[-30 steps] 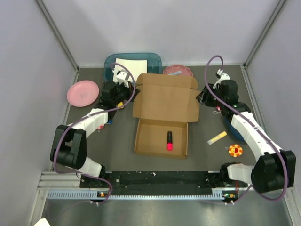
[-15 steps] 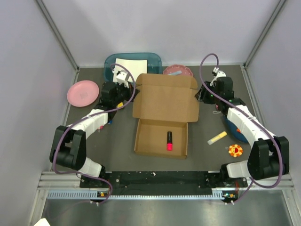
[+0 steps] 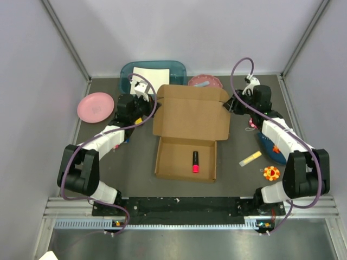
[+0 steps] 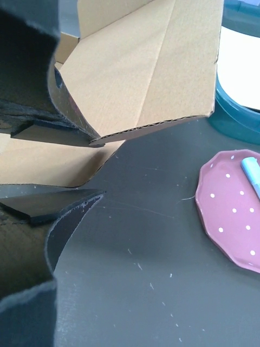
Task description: Fold the paper box
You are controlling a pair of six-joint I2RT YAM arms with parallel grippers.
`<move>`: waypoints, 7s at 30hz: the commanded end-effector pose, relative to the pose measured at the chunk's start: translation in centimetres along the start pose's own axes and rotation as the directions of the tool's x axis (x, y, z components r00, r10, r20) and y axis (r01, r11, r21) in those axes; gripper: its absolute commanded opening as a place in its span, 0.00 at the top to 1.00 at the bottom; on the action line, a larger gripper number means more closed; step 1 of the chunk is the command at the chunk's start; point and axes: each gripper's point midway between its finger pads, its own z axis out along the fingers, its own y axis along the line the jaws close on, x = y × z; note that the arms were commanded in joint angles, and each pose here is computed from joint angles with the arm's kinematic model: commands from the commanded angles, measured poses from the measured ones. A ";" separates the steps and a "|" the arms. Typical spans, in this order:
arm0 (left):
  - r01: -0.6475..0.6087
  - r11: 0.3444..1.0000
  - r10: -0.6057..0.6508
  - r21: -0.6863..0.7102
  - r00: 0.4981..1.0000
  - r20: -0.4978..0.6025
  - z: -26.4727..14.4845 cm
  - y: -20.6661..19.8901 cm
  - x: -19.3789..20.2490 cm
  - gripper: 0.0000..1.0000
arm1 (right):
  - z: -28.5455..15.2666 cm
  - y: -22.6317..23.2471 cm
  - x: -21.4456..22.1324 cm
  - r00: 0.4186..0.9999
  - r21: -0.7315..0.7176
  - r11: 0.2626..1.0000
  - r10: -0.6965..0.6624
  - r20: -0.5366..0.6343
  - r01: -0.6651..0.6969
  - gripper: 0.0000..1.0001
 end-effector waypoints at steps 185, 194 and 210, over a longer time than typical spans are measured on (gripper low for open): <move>0.001 1.000 0.001 0.010 0.975 -0.222 -9.0 -5.3 0.7 1.00 | -11.6 8.4 6.9 0.962 -0.043 0.977 -0.211 -0.173 0.207 0.43; 0.001 1.000 0.003 0.019 0.976 -0.217 -9.2 -5.7 0.6 1.00 | -9.7 8.1 7.3 0.967 -0.041 0.981 -0.196 -0.162 0.192 0.51; 0.000 1.000 0.002 0.010 0.976 -0.216 -9.3 -5.5 0.6 1.00 | -9.6 7.5 6.4 0.971 0.000 0.978 -0.207 -0.123 0.208 0.84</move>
